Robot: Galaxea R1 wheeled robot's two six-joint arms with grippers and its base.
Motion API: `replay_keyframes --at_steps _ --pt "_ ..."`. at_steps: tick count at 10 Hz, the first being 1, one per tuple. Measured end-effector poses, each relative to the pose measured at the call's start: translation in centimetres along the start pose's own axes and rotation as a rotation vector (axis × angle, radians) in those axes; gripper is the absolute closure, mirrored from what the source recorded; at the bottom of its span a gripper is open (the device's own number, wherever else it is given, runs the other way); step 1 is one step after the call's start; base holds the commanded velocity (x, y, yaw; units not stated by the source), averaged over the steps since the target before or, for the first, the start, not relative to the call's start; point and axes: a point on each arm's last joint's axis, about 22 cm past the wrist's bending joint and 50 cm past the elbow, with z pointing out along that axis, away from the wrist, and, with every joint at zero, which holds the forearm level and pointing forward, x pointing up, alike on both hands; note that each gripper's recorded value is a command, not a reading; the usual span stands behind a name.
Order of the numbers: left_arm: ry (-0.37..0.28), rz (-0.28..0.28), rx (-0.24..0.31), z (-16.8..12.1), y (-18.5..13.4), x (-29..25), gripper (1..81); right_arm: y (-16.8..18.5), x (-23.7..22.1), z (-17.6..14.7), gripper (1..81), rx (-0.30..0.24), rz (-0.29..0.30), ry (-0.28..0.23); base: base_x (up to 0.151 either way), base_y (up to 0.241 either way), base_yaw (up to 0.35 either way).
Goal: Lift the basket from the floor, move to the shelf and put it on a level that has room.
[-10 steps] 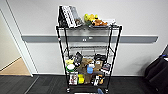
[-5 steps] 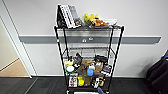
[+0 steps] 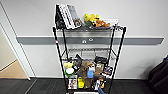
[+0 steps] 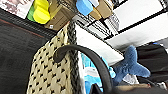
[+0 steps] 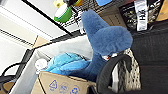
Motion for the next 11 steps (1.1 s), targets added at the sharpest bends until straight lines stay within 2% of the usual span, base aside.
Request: replay_keyframes --at_steps 4,11 --pt "0.005 0.006 -0.039 -1.8 1.5 0.1 81.1 -2.3 0.2 -2.1 81.1 0.064 0.001 0.023 0.094 0.000 0.000" --pt "0.027 0.002 -0.089 -3.4 3.5 0.1 81.1 -3.5 0.9 -3.5 81.1 0.097 -0.003 0.046 0.094 0.000 0.000"
